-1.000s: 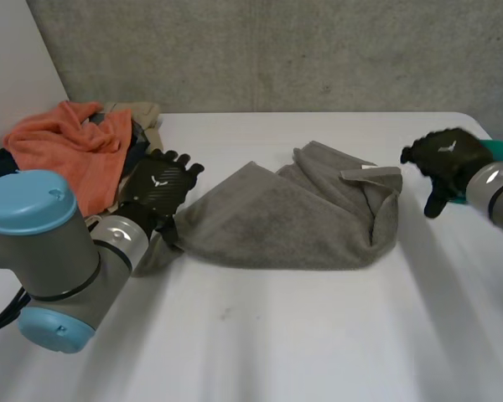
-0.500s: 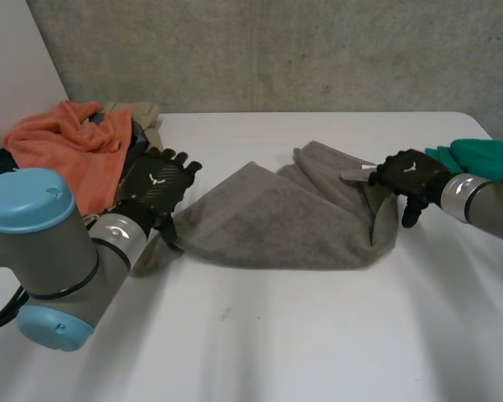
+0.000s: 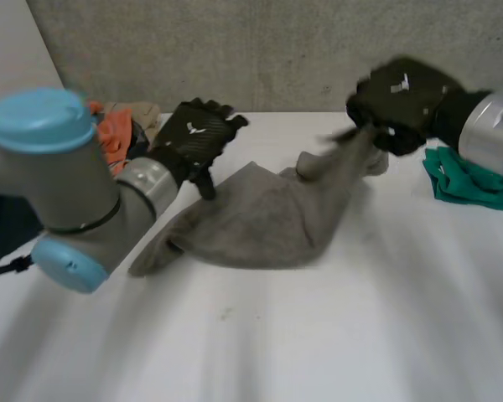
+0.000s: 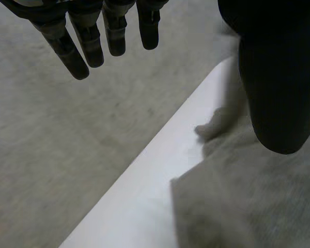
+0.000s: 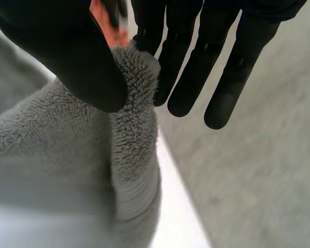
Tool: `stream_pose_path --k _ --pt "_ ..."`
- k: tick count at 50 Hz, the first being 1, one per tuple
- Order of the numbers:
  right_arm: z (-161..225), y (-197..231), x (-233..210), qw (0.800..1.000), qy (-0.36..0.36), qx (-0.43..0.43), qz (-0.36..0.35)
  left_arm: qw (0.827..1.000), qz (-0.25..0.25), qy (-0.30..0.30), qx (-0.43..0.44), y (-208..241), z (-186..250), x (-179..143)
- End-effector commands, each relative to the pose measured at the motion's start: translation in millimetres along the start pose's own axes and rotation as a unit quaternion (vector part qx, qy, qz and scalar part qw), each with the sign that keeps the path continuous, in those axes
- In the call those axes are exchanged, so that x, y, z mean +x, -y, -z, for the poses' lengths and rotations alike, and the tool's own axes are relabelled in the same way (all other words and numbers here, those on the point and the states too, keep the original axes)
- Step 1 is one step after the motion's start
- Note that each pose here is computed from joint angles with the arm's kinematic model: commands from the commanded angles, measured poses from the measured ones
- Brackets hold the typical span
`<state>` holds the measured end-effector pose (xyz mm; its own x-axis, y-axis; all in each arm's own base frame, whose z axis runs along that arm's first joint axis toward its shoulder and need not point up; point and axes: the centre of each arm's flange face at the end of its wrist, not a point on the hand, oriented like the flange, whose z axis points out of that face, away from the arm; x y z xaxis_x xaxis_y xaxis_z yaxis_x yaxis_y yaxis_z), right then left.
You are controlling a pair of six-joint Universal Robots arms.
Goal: Fold the laundry.
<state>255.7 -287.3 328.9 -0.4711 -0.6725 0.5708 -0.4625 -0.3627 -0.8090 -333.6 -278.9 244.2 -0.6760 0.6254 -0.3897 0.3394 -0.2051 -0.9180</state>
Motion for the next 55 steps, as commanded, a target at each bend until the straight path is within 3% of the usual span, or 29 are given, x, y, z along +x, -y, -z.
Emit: stream_pose_path --k 1,7,10,14,15,19,23,28,33,38,46,51,55 --pt "35 76 -16 0.995 -0.002 0.098 -0.015 0.994 0.032 -0.082 -0.062 7 -14 37" --pt "51 101 -16 0.989 -0.008 0.14 -0.049 0.983 0.056 -0.135 -0.113 -10 -19 81" --pt "50 100 -14 0.988 -0.011 0.143 -0.063 0.984 0.061 -0.121 -0.119 -16 -24 85" --pt "40 83 -10 0.989 -0.015 0.124 -0.076 0.991 0.057 -0.026 -0.115 -15 -33 59" --pt "34 70 -8 0.991 -0.018 0.107 -0.08 0.993 0.054 0.025 -0.106 -7 -33 42" --pt "16 37 -1 0.995 -0.033 0.061 -0.078 0.99 0.054 0.115 -0.056 28 -27 1" --pt "2 16 8 0.995 -0.072 0.017 -0.072 0.987 0.05 0.154 0.019 73 -10 -31" --pt "-10 10 3 0.991 -0.107 -0.015 -0.074 0.977 0.048 0.186 0.091 106 16 -48" --pt "-13 -1 -17 0.99 -0.094 -0.039 -0.094 0.982 0.045 0.172 0.068 71 21 -28" --pt "-19 -32 -61 0.989 -0.046 -0.079 -0.118 0.988 0.039 0.147 -0.016 3 22 12" --pt "-29 -90 -110 0.982 -0.021 -0.151 -0.116 0.98 0.057 0.114 -0.154 -42 42 56" --pt "-27 -105 -117 0.978 -0.024 -0.181 -0.103 0.974 0.073 0.109 -0.184 -31 51 50" --pt "-22 -105 -118 0.977 -0.019 -0.187 -0.103 0.973 0.075 0.116 -0.187 -19 55 26"
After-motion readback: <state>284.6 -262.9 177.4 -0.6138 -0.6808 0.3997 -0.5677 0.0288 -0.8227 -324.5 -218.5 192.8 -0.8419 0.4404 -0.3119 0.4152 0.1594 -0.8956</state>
